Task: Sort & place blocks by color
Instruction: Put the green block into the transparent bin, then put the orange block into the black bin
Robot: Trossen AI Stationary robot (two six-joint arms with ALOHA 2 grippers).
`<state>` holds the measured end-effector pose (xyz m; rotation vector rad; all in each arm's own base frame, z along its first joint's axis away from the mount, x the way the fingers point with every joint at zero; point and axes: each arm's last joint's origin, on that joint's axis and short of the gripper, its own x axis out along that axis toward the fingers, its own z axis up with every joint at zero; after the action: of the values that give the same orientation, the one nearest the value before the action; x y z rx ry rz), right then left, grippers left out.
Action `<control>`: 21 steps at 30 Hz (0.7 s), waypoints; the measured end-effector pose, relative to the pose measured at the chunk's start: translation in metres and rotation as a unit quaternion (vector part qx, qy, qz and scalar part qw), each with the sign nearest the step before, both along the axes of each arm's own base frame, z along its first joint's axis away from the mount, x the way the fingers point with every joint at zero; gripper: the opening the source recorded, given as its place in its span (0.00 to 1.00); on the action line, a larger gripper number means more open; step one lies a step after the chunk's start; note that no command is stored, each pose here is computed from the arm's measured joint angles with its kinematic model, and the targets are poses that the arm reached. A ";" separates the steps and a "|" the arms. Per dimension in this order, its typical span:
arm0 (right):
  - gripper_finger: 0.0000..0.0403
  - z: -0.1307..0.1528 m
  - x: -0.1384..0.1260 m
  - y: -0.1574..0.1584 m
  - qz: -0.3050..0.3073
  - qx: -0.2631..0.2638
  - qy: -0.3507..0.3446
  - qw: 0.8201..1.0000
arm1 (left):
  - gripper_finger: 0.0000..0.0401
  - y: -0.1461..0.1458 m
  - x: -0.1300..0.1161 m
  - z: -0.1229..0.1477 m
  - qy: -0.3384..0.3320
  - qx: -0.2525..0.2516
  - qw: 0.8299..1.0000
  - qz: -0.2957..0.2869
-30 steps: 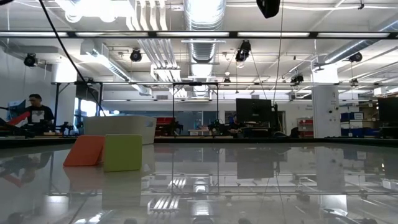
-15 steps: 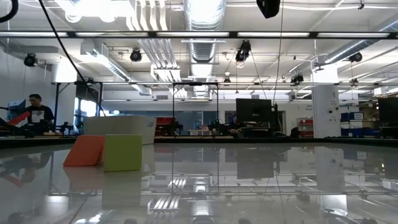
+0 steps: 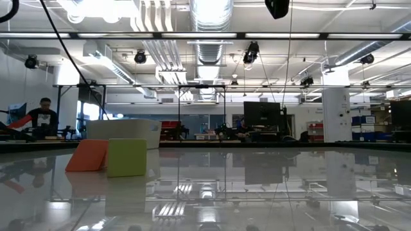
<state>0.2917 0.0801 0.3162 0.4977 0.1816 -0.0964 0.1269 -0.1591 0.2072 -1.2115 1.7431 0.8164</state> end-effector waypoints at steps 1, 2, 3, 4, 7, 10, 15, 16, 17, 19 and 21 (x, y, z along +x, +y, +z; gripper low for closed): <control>0.57 0.000 0.000 0.000 0.000 0.000 0.000 1.000 | 0.36 0.000 0.000 0.000 -0.001 -0.001 1.000 0.000; 0.58 0.000 0.000 0.000 0.000 0.000 0.000 1.000 | 0.38 0.000 0.000 0.000 -0.001 -0.001 1.000 -0.001; 0.58 0.000 0.000 0.000 0.000 0.000 0.001 1.000 | 0.40 0.000 0.000 0.000 -0.002 -0.002 1.000 -0.001; 0.58 0.000 0.000 0.000 0.000 0.001 0.001 1.000 | 0.42 -0.001 0.000 0.000 -0.003 -0.003 1.000 -0.001; 0.58 0.000 0.000 0.000 0.000 0.001 0.001 1.000 | 0.49 -0.001 0.001 0.001 -0.004 -0.004 1.000 -0.001; 0.58 0.000 0.000 0.000 0.000 0.002 0.001 1.000 | 0.55 -0.001 0.001 0.001 -0.007 -0.008 1.000 -0.001; 0.57 0.000 0.000 0.000 -0.001 0.009 0.001 1.000 | 0.59 -0.006 0.006 0.013 -0.033 -0.029 0.999 -0.022; 0.57 0.000 0.000 0.000 -0.002 0.010 0.001 1.000 | 0.59 -0.007 0.007 0.017 -0.041 -0.035 0.998 -0.028; 0.57 0.000 0.000 0.000 -0.002 0.012 0.001 1.000 | 0.59 -0.008 0.008 0.022 -0.049 -0.042 0.997 -0.032; 0.57 0.000 0.000 0.000 -0.003 0.019 0.000 1.000 | 0.59 -0.011 0.011 0.031 -0.062 -0.054 0.996 -0.034; 0.57 0.000 0.000 0.000 -0.004 0.021 0.000 1.000 | 0.59 -0.013 0.014 0.040 -0.075 -0.063 0.995 -0.033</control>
<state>0.2916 0.0802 0.3159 0.5408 0.1825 -0.1006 0.1409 -0.1724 0.2469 -1.2572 1.7225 0.5678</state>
